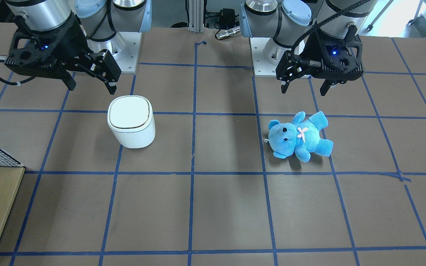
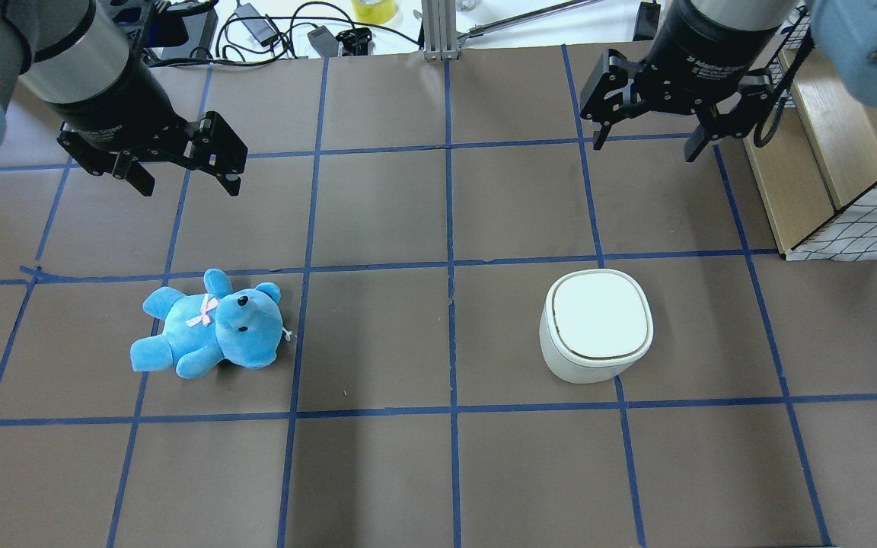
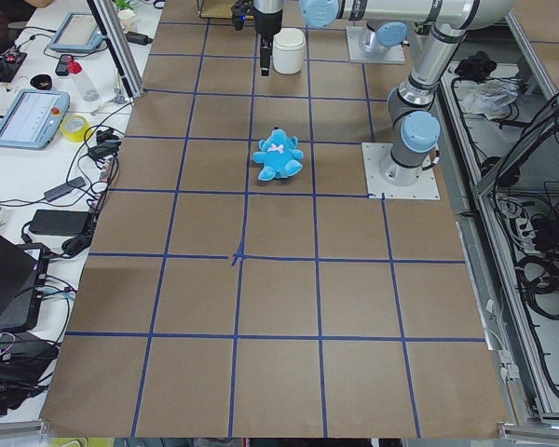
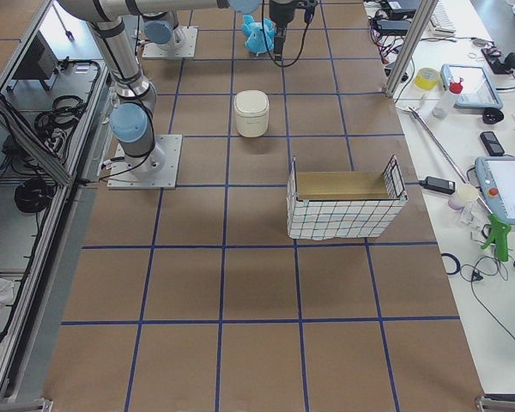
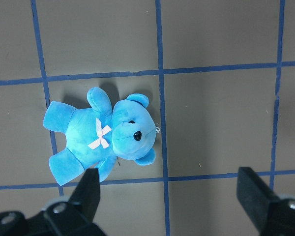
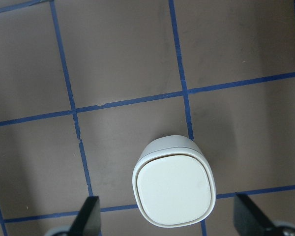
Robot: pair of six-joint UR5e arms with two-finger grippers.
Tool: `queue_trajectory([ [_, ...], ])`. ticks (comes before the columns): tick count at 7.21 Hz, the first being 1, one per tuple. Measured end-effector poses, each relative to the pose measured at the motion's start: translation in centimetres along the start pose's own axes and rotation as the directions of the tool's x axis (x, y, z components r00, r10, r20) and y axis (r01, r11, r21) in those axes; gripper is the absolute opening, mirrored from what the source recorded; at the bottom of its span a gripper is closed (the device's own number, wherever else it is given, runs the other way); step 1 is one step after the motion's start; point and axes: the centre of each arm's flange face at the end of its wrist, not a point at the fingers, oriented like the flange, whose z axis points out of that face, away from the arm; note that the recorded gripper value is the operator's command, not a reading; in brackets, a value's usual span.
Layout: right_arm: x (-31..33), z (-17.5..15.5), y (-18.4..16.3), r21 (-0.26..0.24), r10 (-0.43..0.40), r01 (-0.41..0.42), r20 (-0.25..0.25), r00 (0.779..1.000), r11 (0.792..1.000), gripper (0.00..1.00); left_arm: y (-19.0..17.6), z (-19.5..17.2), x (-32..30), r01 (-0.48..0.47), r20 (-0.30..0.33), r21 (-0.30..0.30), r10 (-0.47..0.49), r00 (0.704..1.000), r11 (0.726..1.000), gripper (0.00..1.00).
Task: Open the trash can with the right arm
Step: 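Move the right gripper down over the white trash can lid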
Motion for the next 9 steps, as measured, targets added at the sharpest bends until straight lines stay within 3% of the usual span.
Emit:
queue_trajectory([
  [1,-1.6,0.7,0.9,-0.019,-0.004,0.004,-0.003,1.0,1.0,0.0,0.0,0.0,0.0,0.0,0.0,0.0,0.0,1.0,1.0,1.0],
  [6,-3.2,4.3,3.3,-0.139,-0.015,0.009,-0.038,0.999,0.99,0.0,0.0,0.0,0.0,0.0,0.0,0.0,0.0,1.0,1.0,1.0],
  [9,-1.9,8.8,3.8,-0.229,-0.054,0.037,-0.067,0.996,0.973,0.0,0.0,0.0,0.0,0.0,0.0,0.0,0.0,1.0,1.0,1.0],
])
